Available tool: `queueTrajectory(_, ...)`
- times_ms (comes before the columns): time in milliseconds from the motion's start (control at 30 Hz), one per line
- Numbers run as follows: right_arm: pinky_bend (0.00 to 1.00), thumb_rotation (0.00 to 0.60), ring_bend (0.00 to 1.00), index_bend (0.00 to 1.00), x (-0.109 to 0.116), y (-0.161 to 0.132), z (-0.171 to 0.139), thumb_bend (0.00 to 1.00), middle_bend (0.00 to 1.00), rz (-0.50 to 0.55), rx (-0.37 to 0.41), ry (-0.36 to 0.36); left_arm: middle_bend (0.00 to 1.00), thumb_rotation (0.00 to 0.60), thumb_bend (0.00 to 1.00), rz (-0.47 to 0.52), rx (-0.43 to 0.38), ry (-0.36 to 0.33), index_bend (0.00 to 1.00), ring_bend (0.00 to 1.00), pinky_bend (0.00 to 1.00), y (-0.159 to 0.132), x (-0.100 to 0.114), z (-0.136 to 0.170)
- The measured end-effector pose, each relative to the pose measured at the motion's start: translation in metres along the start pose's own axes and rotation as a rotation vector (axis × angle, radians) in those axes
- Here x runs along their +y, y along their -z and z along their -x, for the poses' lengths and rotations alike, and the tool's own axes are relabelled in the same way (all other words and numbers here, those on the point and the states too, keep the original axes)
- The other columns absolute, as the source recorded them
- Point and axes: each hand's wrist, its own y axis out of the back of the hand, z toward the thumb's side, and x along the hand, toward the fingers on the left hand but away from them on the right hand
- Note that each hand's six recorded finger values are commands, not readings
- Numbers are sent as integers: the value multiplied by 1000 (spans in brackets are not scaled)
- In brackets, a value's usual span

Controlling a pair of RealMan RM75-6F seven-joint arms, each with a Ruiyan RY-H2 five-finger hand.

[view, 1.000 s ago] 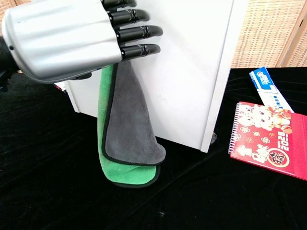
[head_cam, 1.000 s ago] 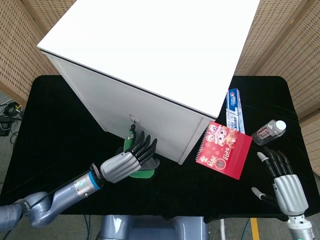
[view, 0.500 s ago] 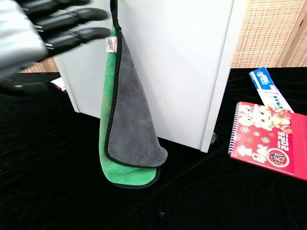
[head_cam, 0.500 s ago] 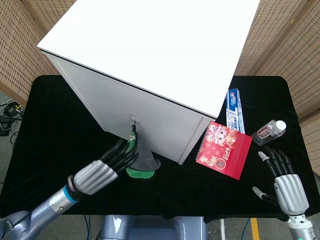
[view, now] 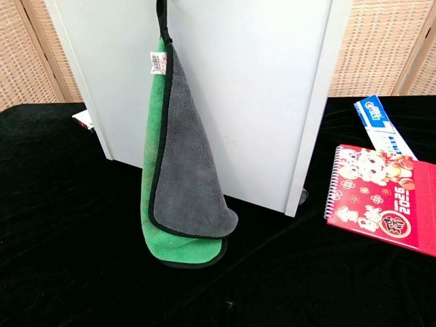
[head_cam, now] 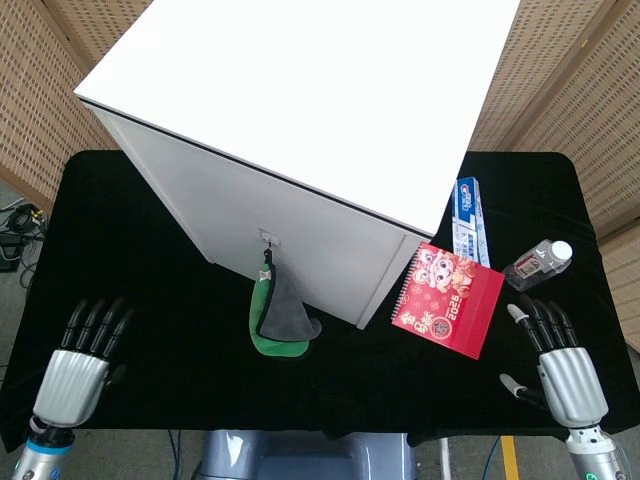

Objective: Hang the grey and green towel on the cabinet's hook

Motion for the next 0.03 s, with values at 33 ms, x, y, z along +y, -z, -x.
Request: queueTrajectory(33, 0, 600, 0, 94, -1, 0, 0, 117, 0, 0, 1, -3, 0, 600, 0, 26, 20, 8, 1, 0, 0, 2, -1, 3)
